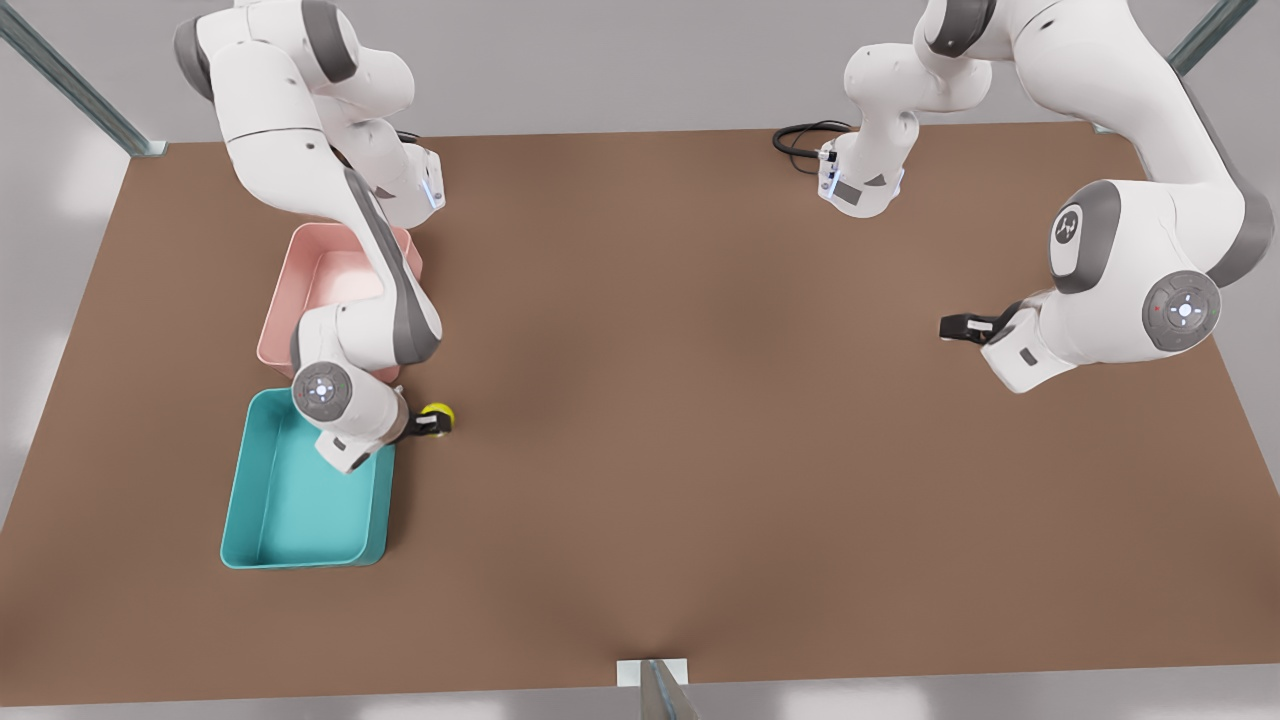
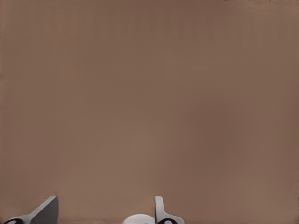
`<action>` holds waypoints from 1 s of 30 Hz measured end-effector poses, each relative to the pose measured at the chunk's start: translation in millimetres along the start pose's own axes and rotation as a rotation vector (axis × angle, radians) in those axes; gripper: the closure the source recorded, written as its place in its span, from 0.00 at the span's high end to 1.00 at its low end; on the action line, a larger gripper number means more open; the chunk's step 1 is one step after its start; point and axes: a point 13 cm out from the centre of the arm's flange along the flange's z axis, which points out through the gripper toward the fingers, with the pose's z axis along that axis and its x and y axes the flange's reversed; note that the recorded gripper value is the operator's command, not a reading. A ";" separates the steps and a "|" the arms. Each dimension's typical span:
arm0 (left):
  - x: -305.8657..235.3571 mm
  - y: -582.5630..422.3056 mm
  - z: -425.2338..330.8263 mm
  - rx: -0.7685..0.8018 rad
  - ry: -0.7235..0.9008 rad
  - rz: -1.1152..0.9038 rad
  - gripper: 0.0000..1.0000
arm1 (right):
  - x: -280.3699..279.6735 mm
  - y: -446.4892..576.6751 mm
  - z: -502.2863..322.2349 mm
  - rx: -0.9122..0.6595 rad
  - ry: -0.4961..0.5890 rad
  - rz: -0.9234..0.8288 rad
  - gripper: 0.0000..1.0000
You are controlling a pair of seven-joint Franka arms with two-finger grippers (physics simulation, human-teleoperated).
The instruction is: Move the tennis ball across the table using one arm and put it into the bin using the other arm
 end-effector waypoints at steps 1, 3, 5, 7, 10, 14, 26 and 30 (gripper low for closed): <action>0.4 0.4 0.0 0.000 0.001 -0.014 1.00 | -0.7 -2.1 6.6 0.000 -0.010 0.008 1.00; 0.5 1.4 0.9 0.001 0.004 -0.039 1.00 | -5.9 -5.5 18.4 0.000 -0.035 0.022 1.00; -0.8 1.6 3.5 0.000 0.010 -0.061 1.00 | -14.0 -9.8 25.7 0.000 -0.061 0.037 1.00; -1.3 2.1 4.6 0.000 0.013 -0.081 1.00 | -16.1 -10.6 29.7 -0.002 -0.078 0.046 1.00; -1.1 2.1 4.9 0.000 0.014 -0.106 1.00 | 0.4 -10.8 54.5 0.001 -0.059 0.053 1.00; -0.8 2.0 5.6 0.000 0.017 -0.134 1.00 | 10.8 -8.7 72.5 0.001 -0.062 0.058 1.00; 5.9 -7.4 7.2 -0.004 0.042 -0.169 1.00 | 40.1 -1.3 118.0 0.005 -0.056 0.058 1.00; 6.1 -7.6 8.2 -0.005 0.047 -0.180 1.00 | 47.5 0.5 128.1 0.008 -0.044 0.058 1.00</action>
